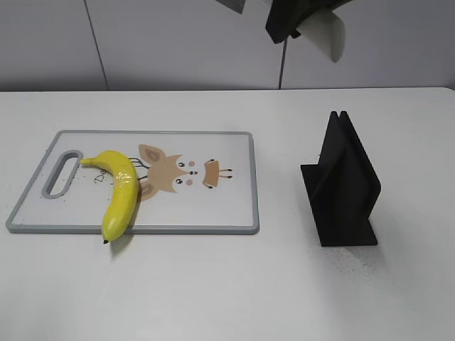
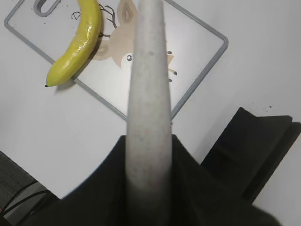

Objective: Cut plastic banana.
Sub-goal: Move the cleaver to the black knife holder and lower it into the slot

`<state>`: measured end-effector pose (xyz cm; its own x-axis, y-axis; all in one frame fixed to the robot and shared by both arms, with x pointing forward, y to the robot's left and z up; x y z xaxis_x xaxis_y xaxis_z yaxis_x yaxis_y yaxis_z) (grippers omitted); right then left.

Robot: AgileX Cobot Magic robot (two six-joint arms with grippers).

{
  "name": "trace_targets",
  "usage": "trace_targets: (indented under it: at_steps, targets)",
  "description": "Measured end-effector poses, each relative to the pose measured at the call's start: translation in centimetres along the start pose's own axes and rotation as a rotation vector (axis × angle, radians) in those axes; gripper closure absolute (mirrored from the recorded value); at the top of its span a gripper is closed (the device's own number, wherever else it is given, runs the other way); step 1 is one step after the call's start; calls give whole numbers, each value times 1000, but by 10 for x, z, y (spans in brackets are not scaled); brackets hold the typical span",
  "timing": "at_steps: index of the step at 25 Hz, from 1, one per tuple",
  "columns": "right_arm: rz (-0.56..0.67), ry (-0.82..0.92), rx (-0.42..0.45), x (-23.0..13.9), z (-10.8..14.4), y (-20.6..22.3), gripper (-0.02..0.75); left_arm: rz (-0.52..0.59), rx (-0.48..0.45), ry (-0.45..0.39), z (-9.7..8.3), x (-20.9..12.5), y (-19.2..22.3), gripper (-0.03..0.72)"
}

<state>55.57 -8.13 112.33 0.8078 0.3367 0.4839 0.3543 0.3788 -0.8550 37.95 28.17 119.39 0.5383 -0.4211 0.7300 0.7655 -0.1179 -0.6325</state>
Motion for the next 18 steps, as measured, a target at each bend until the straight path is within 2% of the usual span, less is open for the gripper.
trace_targets:
  at_steps: [5,13,18]
  targets:
    - [28,55,-5,-21,-2,-8,560,-25,9,-17,-13,-31,-15,155]
    - [112,102,-24,-65,-9,-8,559,-26,10,-20,-34,-85,-18,156]
    - [148,140,-36,-94,-14,-3,559,-19,15,-67,-44,-115,-12,157]
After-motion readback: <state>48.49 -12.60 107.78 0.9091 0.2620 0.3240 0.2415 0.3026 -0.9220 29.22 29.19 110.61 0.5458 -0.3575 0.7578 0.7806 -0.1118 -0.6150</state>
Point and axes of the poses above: a point on each arm's last joint axis where the gripper is mounted, y pointing out along that axis toward the gripper, z along the wrist's bending axis when the last joint is at zero, x = y × z, the point moved 4 cm from there along y, pointing out along that axis toward the gripper, and after that the axes turned 8 degrees about y, right-handed, at the moved point
